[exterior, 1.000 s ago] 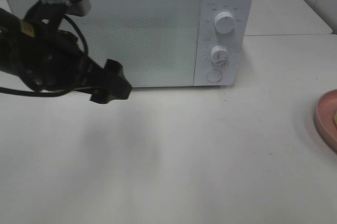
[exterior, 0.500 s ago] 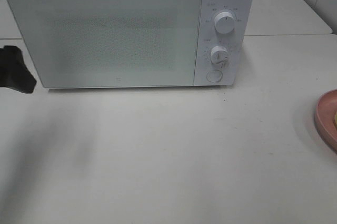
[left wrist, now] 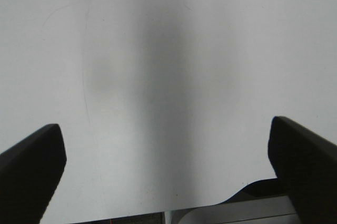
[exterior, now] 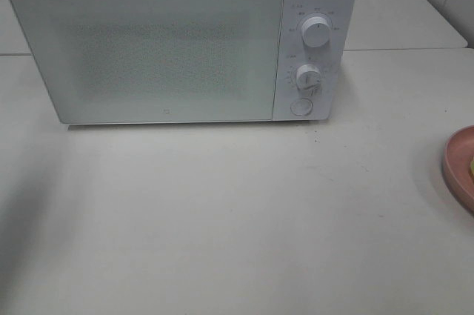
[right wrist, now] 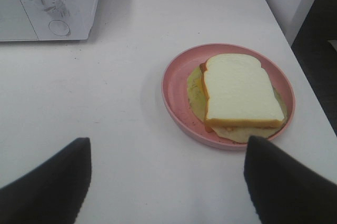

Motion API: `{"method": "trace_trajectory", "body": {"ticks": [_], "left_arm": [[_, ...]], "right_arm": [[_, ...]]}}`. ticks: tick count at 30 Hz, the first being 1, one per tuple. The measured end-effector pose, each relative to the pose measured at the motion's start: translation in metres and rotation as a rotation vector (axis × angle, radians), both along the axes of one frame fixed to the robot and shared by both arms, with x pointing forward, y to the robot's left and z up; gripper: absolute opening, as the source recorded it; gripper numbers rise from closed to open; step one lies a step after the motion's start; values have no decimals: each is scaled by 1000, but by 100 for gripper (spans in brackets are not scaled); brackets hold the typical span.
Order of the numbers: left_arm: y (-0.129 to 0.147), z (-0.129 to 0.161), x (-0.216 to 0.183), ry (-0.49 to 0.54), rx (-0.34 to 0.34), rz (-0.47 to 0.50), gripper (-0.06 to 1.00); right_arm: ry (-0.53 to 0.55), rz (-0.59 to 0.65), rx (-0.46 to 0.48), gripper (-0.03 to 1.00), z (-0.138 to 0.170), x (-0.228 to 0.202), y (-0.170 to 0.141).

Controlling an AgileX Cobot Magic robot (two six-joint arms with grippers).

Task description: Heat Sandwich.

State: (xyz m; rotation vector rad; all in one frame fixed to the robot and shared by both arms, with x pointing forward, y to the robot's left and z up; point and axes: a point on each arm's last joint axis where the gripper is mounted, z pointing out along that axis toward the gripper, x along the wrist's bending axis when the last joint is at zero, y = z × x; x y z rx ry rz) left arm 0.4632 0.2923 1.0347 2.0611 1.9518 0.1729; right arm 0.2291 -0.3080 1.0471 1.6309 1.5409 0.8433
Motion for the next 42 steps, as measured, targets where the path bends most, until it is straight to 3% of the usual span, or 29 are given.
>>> {"method": "trace_trajectory", "body": {"ticks": [12,26,42], "left_arm": [[5,17,-59,-119,57,28,99],[3,17,-152,-428,59,29,99],[2,19,-203,-683,65,25,99]], "right_arm": [[0,0,0,77,0,0,0],[0,0,0,77,0,0,0],[0,0,0,77,0,0,0]]}}
